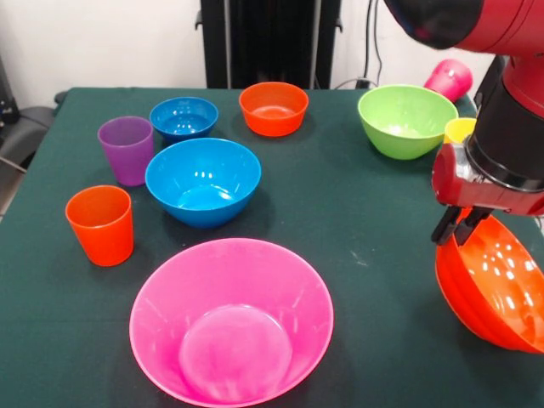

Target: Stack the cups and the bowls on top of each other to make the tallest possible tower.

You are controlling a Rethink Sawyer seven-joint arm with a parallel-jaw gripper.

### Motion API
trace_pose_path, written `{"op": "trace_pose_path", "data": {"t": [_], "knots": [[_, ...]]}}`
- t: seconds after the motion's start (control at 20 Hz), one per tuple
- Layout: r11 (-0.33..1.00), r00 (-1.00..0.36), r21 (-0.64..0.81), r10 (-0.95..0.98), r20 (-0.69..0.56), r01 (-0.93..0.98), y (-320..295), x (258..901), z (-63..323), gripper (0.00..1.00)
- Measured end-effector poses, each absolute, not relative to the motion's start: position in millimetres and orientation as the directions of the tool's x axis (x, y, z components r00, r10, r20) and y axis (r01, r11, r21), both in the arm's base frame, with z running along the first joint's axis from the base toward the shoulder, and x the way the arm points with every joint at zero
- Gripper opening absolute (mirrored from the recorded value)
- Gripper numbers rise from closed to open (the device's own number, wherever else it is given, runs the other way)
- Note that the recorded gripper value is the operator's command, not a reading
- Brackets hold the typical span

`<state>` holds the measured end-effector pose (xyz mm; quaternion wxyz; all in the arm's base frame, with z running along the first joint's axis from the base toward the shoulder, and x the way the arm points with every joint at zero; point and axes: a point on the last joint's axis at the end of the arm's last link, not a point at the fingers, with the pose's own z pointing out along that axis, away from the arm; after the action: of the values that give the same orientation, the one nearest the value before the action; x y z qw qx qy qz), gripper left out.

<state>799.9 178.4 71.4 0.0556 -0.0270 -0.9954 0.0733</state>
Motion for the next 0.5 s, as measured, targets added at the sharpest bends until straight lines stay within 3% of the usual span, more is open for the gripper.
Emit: {"op": "trace_pose_path", "data": {"t": [0.5], "knots": [[0.989, -0.988, -0.13, 0.092, 0.128, 0.075, 166, 790, 102, 0.0]]}}
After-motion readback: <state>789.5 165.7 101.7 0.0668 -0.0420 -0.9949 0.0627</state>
